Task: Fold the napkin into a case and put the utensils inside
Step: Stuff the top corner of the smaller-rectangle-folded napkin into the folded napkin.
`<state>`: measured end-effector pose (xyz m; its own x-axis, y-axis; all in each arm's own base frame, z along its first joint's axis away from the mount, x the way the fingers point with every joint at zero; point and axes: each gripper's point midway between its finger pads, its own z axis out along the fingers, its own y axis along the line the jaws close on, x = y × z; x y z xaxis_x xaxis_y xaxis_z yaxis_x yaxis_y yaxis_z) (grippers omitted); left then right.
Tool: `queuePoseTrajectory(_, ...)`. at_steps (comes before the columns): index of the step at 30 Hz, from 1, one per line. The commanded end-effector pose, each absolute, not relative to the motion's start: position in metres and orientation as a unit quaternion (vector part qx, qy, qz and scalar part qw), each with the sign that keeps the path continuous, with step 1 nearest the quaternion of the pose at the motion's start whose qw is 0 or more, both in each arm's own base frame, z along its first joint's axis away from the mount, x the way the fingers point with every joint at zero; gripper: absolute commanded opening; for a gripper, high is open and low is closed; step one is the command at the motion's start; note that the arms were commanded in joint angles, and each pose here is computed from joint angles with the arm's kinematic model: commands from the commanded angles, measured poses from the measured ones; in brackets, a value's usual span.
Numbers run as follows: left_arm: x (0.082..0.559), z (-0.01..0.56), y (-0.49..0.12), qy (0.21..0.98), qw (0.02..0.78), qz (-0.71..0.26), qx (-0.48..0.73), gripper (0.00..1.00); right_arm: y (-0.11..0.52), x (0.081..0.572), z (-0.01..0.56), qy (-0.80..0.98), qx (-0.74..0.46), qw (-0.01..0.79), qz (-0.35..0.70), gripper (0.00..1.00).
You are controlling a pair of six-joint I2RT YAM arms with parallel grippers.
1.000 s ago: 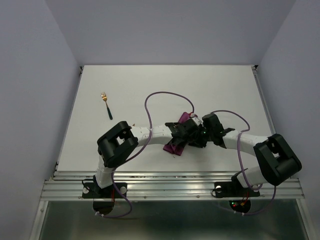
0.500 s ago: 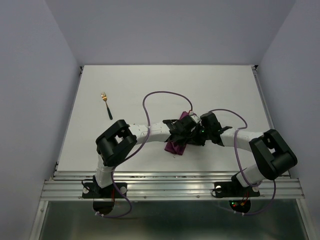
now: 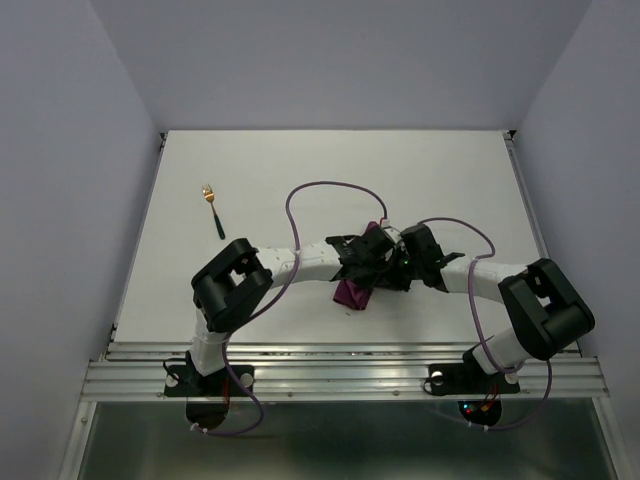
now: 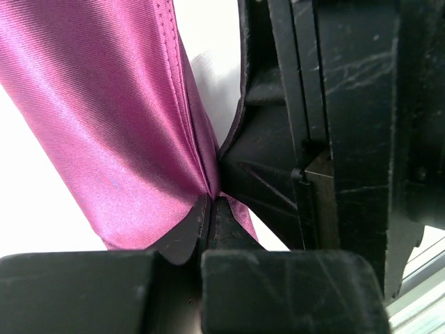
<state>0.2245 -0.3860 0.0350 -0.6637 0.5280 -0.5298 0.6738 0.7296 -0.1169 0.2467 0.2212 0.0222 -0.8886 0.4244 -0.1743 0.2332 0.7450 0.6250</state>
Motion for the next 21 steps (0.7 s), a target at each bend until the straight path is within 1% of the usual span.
queuePoseTrajectory(1,0.233,0.068,-0.406,0.888,0.265,-0.194,0.323,0.00,0.231,0.258,0.034,0.911,0.166,0.177,0.333,0.01)
queuePoseTrajectory(8,0.244,0.061,-0.404,0.894,0.273,-0.176,0.309,0.00,0.231,0.257,0.035,0.911,0.167,0.177,0.334,0.01)
queuePoseTrajectory(15,0.245,0.062,-0.409,0.892,0.271,-0.182,0.312,0.00,0.229,0.255,0.035,0.910,0.171,0.178,0.332,0.01)
queuePoseTrajectory(18,0.243,0.061,-0.408,0.892,0.267,-0.181,0.317,0.00,0.228,0.255,0.036,0.910,0.172,0.180,0.331,0.01)
queuePoseTrajectory(21,0.242,0.060,-0.406,0.893,0.265,-0.177,0.319,0.00,0.228,0.256,0.037,0.910,0.174,0.182,0.330,0.05)
